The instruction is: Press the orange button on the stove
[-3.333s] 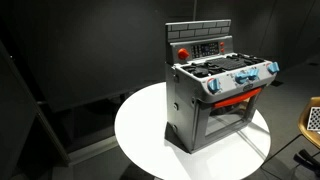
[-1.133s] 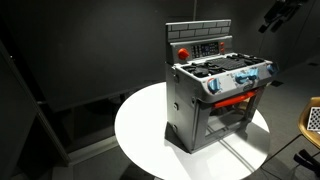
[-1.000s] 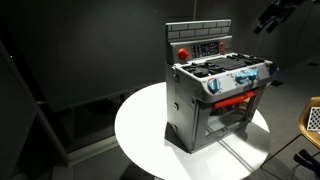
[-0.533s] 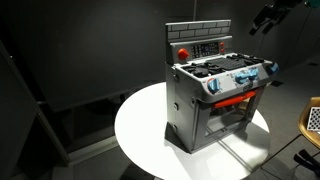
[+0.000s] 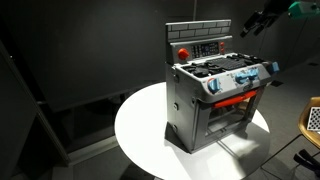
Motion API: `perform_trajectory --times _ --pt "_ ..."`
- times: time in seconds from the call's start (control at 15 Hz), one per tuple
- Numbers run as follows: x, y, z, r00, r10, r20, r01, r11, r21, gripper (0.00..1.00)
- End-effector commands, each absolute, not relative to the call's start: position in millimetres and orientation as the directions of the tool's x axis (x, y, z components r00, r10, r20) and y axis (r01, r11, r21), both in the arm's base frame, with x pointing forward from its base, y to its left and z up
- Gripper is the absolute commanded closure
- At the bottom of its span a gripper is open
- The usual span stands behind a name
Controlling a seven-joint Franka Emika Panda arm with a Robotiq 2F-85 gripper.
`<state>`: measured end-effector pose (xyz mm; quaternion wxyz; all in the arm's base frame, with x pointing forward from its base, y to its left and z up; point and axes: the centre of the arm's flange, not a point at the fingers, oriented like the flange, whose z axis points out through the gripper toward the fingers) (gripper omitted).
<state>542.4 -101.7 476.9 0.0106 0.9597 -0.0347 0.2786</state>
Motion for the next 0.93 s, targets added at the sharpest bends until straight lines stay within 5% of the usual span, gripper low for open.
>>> perform_trajectory --times 0.0,0.87 --pt "558 -94 463 0.84 -0.078 0.537 -0.095 -0.996 0.003 0.0" --pt "589 -81 441 0.817 -0.106 0.567 -0.13 -0.992 0.002 0.0"
